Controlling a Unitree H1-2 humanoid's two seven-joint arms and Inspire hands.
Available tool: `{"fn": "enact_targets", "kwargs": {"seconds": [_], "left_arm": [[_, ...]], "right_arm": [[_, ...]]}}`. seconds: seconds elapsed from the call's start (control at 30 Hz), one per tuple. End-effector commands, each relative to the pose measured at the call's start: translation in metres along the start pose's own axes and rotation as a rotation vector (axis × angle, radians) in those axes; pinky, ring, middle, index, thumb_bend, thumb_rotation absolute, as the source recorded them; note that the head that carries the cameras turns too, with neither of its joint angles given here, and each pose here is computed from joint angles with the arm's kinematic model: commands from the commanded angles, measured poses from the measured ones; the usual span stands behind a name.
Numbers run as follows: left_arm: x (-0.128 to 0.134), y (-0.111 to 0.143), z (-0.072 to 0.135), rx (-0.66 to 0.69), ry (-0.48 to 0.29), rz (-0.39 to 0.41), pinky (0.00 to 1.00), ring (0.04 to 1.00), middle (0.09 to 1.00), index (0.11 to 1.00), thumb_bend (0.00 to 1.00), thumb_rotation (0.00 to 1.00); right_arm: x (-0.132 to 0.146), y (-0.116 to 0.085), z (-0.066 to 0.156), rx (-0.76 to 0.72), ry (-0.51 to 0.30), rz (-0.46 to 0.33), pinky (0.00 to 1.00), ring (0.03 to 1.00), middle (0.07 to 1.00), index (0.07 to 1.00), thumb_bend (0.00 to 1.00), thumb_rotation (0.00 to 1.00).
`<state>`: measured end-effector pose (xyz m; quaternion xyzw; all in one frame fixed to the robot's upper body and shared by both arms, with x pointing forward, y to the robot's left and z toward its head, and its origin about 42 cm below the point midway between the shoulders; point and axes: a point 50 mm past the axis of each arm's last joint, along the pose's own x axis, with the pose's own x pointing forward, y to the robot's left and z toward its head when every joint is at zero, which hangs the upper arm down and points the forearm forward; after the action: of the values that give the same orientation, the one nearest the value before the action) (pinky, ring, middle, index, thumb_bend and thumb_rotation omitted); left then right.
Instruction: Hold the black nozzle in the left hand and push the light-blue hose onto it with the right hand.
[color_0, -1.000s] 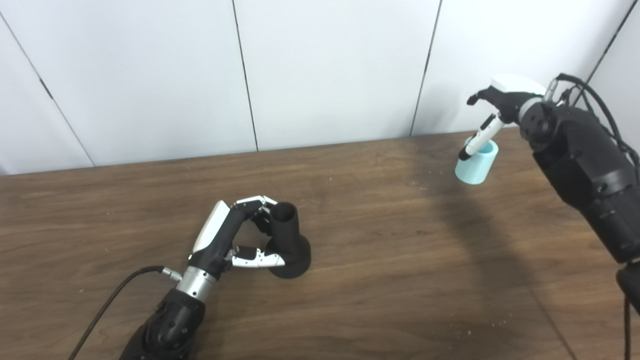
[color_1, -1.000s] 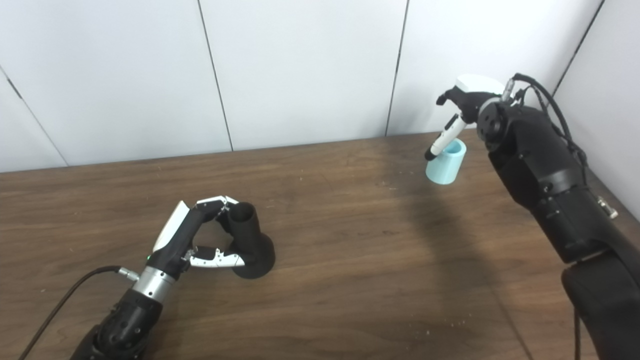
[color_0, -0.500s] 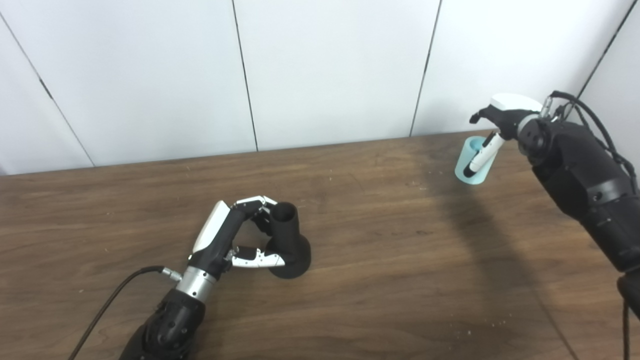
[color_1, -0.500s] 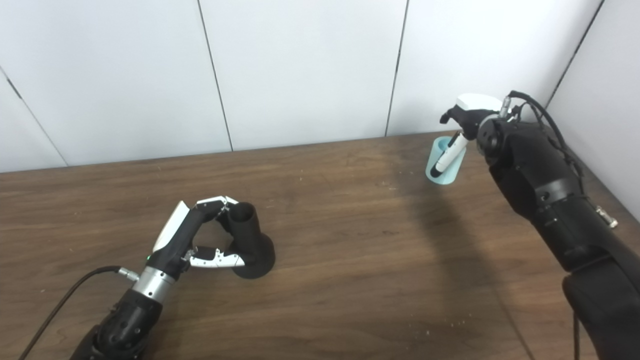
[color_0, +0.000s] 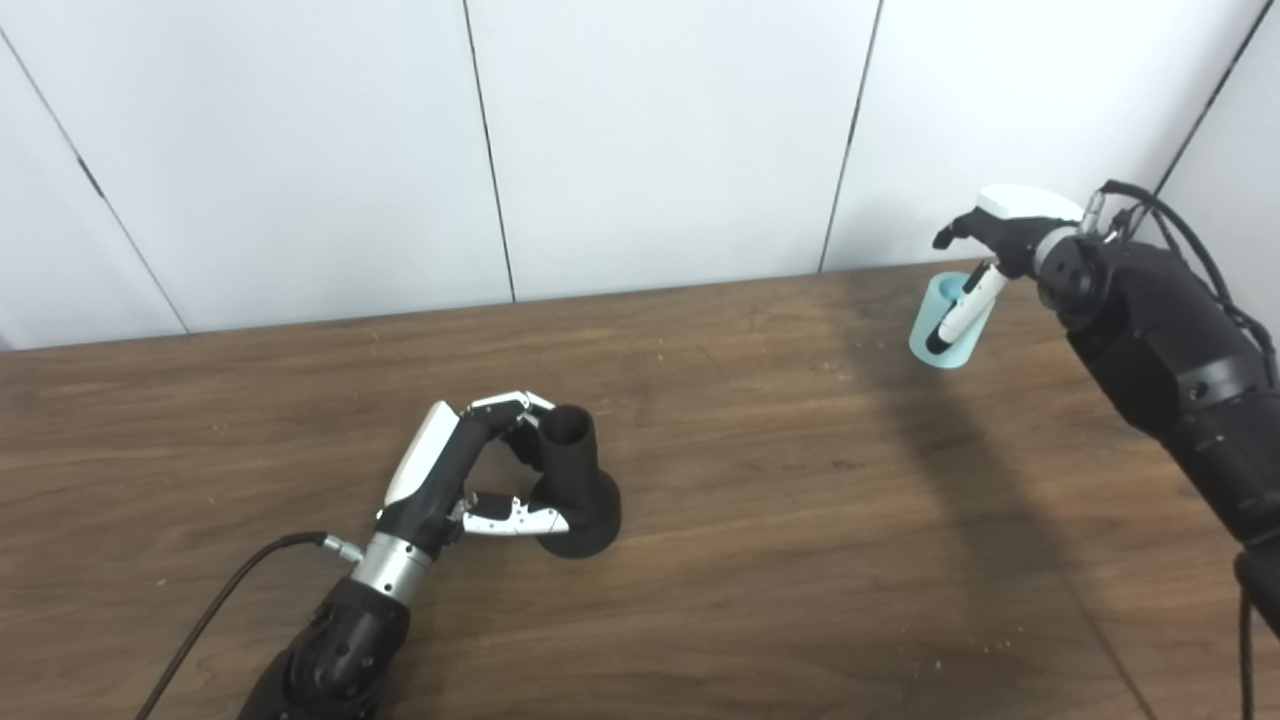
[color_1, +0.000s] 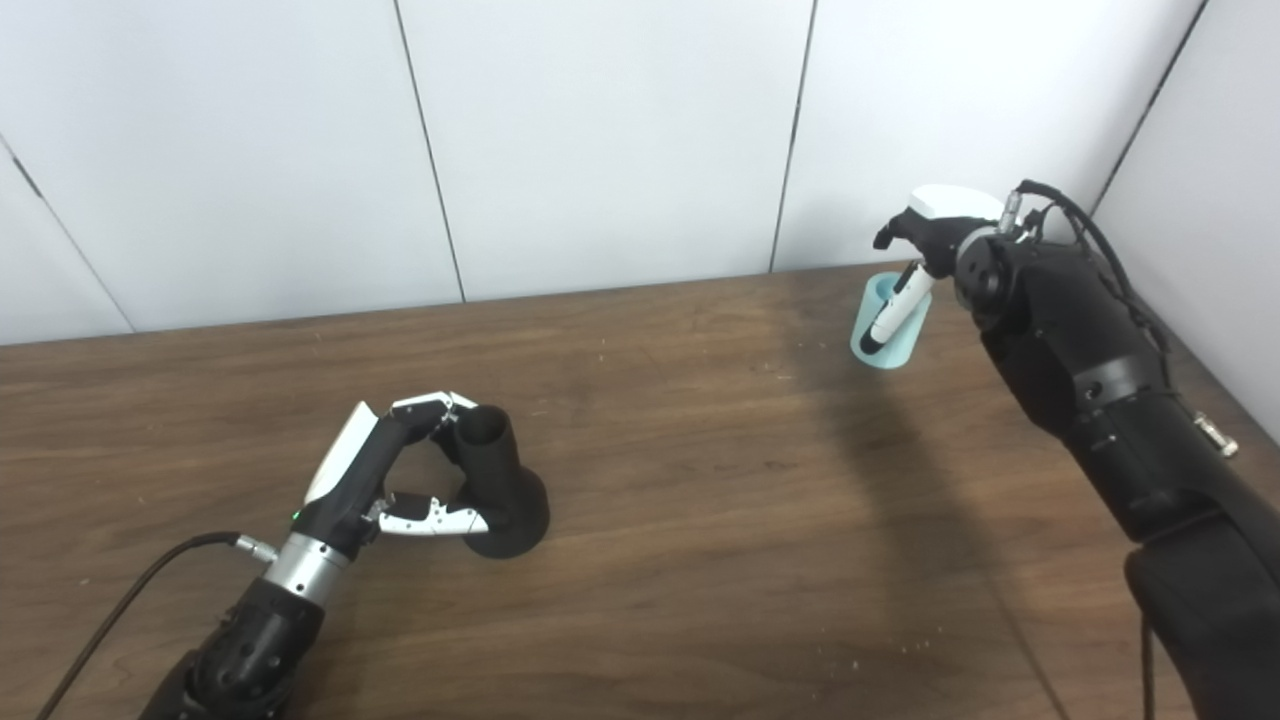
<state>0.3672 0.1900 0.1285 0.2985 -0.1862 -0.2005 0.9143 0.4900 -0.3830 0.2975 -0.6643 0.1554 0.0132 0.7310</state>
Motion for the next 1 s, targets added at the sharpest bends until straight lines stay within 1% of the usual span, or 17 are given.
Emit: {"fn": "enact_targets", "kwargs": {"seconds": [0.0,0.1,0.2,0.27,0.3,0.33,0.37,0.4,0.47,0.53,0.57,0.63,0.67,0.7,0.73,0.8,0.97], "left_arm": [[-0.0465,-0.0321,-0.0343,0.026,0.166,-0.13,0.42,0.401,0.355,0.472,0.52,0.08],[-0.0464,-0.0319,-0.0342,0.026,0.166,-0.131,0.42,0.402,0.357,0.472,0.52,0.08],[-0.0466,-0.0322,-0.0337,0.025,0.166,-0.131,0.42,0.402,0.358,0.472,0.52,0.08],[-0.0464,-0.0326,-0.0332,0.025,0.166,-0.131,0.42,0.403,0.358,0.472,0.52,0.08],[-0.0463,-0.0327,-0.0331,0.025,0.165,-0.132,0.42,0.404,0.358,0.472,0.52,0.08],[-0.0462,-0.0327,-0.033,0.025,0.165,-0.132,0.42,0.405,0.358,0.472,0.52,0.08],[-0.0461,-0.0328,-0.0331,0.026,0.164,-0.132,0.42,0.405,0.359,0.472,0.52,0.08],[-0.046,-0.0328,-0.0331,0.026,0.164,-0.132,0.42,0.405,0.359,0.472,0.52,0.08],[-0.0457,-0.0328,-0.0326,0.027,0.163,-0.133,0.42,0.405,0.359,0.472,0.52,0.08],[-0.0456,-0.0328,-0.0324,0.027,0.163,-0.133,0.42,0.405,0.359,0.472,0.52,0.08],[-0.0455,-0.0328,-0.0321,0.027,0.163,-0.133,0.42,0.405,0.359,0.472,0.52,0.08],[-0.0454,-0.0326,-0.0318,0.026,0.162,-0.133,0.42,0.405,0.359,0.472,0.52,0.08],[-0.0453,-0.0327,-0.0319,0.025,0.163,-0.133,0.42,0.405,0.359,0.472,0.52,0.08],[-0.0453,-0.0327,-0.0321,0.024,0.164,-0.133,0.42,0.405,0.359,0.472,0.52,0.08],[-0.0452,-0.0328,-0.0322,0.024,0.165,-0.134,0.42,0.405,0.359,0.472,0.52,0.08],[-0.0453,-0.033,-0.0322,0.023,0.166,-0.134,0.42,0.405,0.359,0.472,0.52,0.08],[-0.0452,-0.0333,-0.0324,0.022,0.166,-0.135,0.42,0.405,0.359,0.471,0.52,0.08]], "right_arm": [[-0.0015,-0.0399,-0.0033,0.005,-0.016,-0.111,0.96,0.888,0.863,0.803,1.0,0.22],[-0.0004,-0.0386,-0.0038,0.003,-0.023,-0.107,0.92,0.863,0.83,0.783,1.0,0.22],[-0.0018,-0.0376,-0.0032,-0.013,-0.029,-0.096,0.73,0.764,0.76,0.746,0.99,0.21],[-0.003,-0.0382,-0.0027,-0.045,-0.024,-0.076,0.61,0.681,0.695,0.661,0.97,0.18],[-0.0033,-0.0389,-0.0027,-0.063,-0.02,-0.068,0.61,0.66,0.665,0.581,0.87,0.15],[-0.0034,-0.0395,-0.0028,-0.077,-0.018,-0.062,0.62,0.656,0.656,0.535,0.7,0.14],[-0.0034,-0.0403,-0.0029,-0.088,-0.015,-0.06,0.64,0.655,0.648,0.505,0.6,0.14],[-0.0029,-0.041,-0.0032,-0.097,-0.013,-0.059,0.7,0.674,0.646,0.494,0.56,0.14],[-0.0019,-0.0419,-0.0029,-0.115,-0.006,-0.058,0.91,0.757,0.665,0.485,0.53,0.13],[-0.0016,-0.0425,-0.0022,-0.129,-0.004,-0.058,0.98,0.81,0.691,0.483,0.53,0.13],[-0.0015,-0.0429,-0.002,-0.134,-0.004,-0.058,0.83,0.738,0.66,0.483,0.52,0.13],[-0.0017,-0.0436,-0.0019,-0.136,-0.005,-0.06,0.8,0.69,0.629,0.483,0.52,0.13],[-0.0019,-0.0437,-0.0019,-0.134,-0.011,-0.062,0.56,0.546,0.547,0.473,0.53,0.04],[-0.0022,-0.0435,-0.002,-0.132,-0.017,-0.064,0.4,0.451,0.488,0.484,0.53,0.02],[-0.0024,-0.0433,-0.0021,-0.13,-0.021,-0.065,0.32,0.398,0.455,0.49,0.53,0.01],[-0.0027,-0.0423,-0.0023,-0.122,-0.027,-0.067,0.24,0.355,0.427,0.494,0.53,0.0],[-0.0052,-0.0442,-0.0005,-0.104,-0.046,-0.072,0.31,0.401,0.435,0.496,0.53,0.0]]}}
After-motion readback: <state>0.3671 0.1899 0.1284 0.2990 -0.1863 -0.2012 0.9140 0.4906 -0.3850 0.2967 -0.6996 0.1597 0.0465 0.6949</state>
